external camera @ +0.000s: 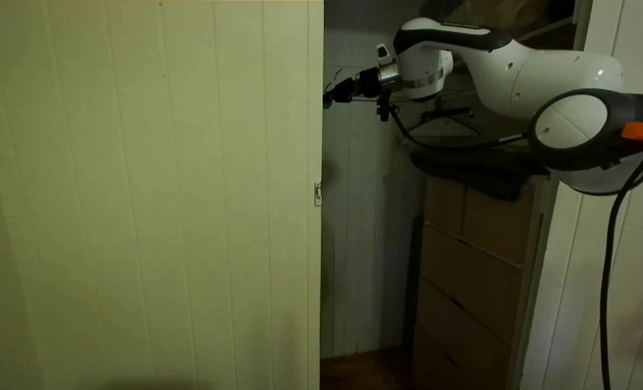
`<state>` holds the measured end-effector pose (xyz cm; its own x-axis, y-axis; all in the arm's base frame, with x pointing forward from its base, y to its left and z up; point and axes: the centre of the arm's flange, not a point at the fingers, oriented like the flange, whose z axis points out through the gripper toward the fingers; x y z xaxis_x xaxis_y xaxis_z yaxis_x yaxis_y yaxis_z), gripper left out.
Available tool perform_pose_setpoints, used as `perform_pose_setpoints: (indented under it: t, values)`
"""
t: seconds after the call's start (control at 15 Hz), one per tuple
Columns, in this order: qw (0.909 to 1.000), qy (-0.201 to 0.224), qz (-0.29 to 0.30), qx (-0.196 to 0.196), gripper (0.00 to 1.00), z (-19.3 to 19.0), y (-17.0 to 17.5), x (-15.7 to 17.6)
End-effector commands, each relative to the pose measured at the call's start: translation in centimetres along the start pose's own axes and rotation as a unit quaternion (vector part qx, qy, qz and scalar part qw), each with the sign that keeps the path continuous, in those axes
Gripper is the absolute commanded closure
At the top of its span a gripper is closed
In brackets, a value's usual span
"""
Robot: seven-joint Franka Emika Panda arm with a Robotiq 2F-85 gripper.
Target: Move one blue hanger to the right side of the rail.
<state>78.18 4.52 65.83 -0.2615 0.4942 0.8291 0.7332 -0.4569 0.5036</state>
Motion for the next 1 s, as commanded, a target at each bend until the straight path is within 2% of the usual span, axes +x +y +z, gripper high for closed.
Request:
perform_pose_setpoints:
  t: [0.0,0.2,0.53,0.93]
  values:
    - [0.9984,-0.001,0.054,-0.015,0.98,4.7,5.9,0.8]
    - [0.9961,-0.027,0.084,-0.008,0.98,5.6,5.4,0.7]
    - [0.9926,-0.077,0.090,0.024,0.98,6.8,4.5,0.7]
    - [0.9944,-0.066,0.067,0.049,0.98,7.9,3.2,1.6]
